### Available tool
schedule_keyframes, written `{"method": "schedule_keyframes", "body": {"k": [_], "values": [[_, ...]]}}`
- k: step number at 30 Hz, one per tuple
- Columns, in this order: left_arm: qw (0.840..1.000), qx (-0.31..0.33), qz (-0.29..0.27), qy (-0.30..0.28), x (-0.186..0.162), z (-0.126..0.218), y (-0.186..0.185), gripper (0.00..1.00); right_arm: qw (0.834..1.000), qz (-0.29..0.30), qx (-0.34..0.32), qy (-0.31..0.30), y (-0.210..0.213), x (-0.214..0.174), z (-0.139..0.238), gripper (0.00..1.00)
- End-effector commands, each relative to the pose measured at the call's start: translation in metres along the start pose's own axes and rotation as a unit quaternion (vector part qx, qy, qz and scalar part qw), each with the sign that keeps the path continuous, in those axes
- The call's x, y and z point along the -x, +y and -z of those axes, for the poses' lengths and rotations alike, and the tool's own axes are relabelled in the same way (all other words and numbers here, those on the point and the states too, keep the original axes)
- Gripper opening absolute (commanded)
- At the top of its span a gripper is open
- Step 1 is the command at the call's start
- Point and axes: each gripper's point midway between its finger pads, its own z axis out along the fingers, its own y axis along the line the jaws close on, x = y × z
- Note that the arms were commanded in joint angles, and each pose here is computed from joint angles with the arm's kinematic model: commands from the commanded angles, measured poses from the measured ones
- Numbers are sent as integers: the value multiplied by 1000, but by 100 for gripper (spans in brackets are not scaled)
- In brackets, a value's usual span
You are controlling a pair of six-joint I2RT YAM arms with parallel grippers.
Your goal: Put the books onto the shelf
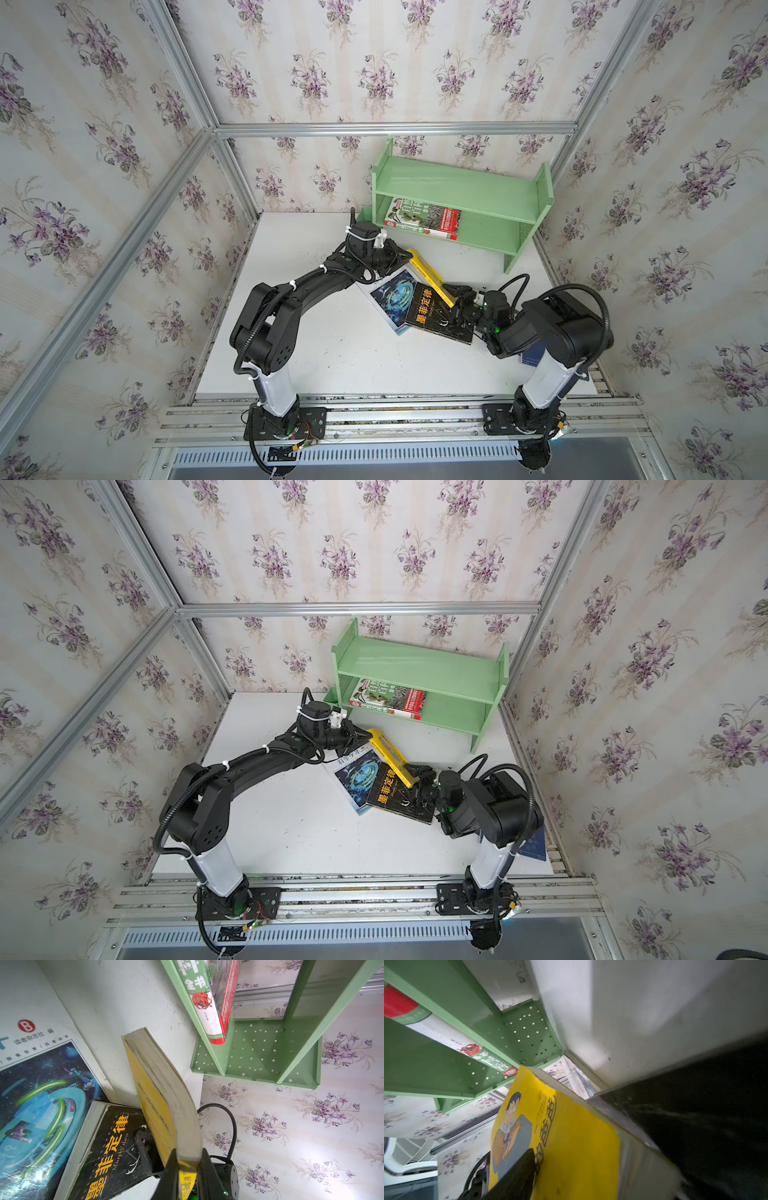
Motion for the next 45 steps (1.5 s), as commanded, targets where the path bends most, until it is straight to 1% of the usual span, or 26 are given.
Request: {"method": "schedule_keyframes", "body": {"k": [1, 3, 5, 7, 9, 11, 13, 15, 16, 20, 21, 22, 25, 27, 28, 29, 32, 35, 36, 38, 39, 41, 45], "values": [[999, -38, -7, 12, -4, 3, -22, 1, 999, -6, 46, -4, 19, -4, -3, 69], [999, -38, -7, 9, -4, 5, -22, 1, 999, -8, 49, -15, 20, -2, -2, 69], [999, -38, -8, 8, -5, 6, -22, 1, 999, -15, 47, -22, 17, 1, -1, 64], [999, -39, -9, 9, -6, 8, -23, 1, 999, -19, 44, -15, 16, 0, -5, 54], [999, -38, -10, 7, -7, 10, -22, 1, 999, -18, 50, -10, 22, 0, -10, 39], [999, -36, -9, 5, -8, 11, -20, 2, 998, -25, 59, -17, 28, 2, -11, 25], [999, -35, -9, 3, -9, 15, -19, 2, 997, -23, 72, -21, 38, 3, -12, 16], [999, -34, -15, -2, -10, 19, -20, 4, 996, -12, 91, -12, 54, 0, -16, 4], [999, -33, -16, -4, -10, 22, -20, 5, 995, -7, 98, -8, 61, -2, -17, 0], [1000, -22, -14, -17, -10, 34, -14, 11, 991, 20, 128, 19, 90, -14, -20, 0], [1000, -17, -11, -23, -8, 38, -12, 13, 990, 29, 137, 25, 98, -18, -19, 0], [999, -16, -9, -29, -5, 42, -11, 18, 989, 36, 143, 29, 103, -20, -17, 0], [999, -14, -10, -50, 3, 58, -12, 24, 982, 72, 170, 45, 128, -32, -8, 0], [998, -10, -14, -58, 5, 69, -13, 35, 976, 97, 185, 58, 145, -41, -1, 0], [998, -8, -15, -63, 6, 73, -14, 39, 975, 105, 187, 64, 151, -45, 0, 0], [998, -7, -15, -67, 7, 78, -15, 46, 973, 113, 188, 73, 158, -50, 0, 0], [996, -14, -19, -82, 9, 89, -23, 52, 967, 141, 194, 90, 181, -63, 0, 0], [995, -24, -25, -96, 11, 100, -33, 69, 959, 158, 215, 92, 205, -68, 1, 0], [994, -26, -27, -100, 11, 103, -36, 72, 958, 161, 218, 91, 210, -67, 0, 0], [994, -27, -27, -107, 11, 107, -37, 77, 956, 169, 223, 87, 217, -65, -2, 0], [994, -26, -21, -109, 12, 107, -35, 78, 955, 172, 226, 84, 220, -64, -4, 0], [994, -29, -9, -107, 13, 105, -36, 77, 953, 176, 233, 86, 224, -63, -9, 0], [993, -45, -12, -106, 20, 99, -48, 74, 947, 181, 246, 102, 229, -65, -14, 0]]}}
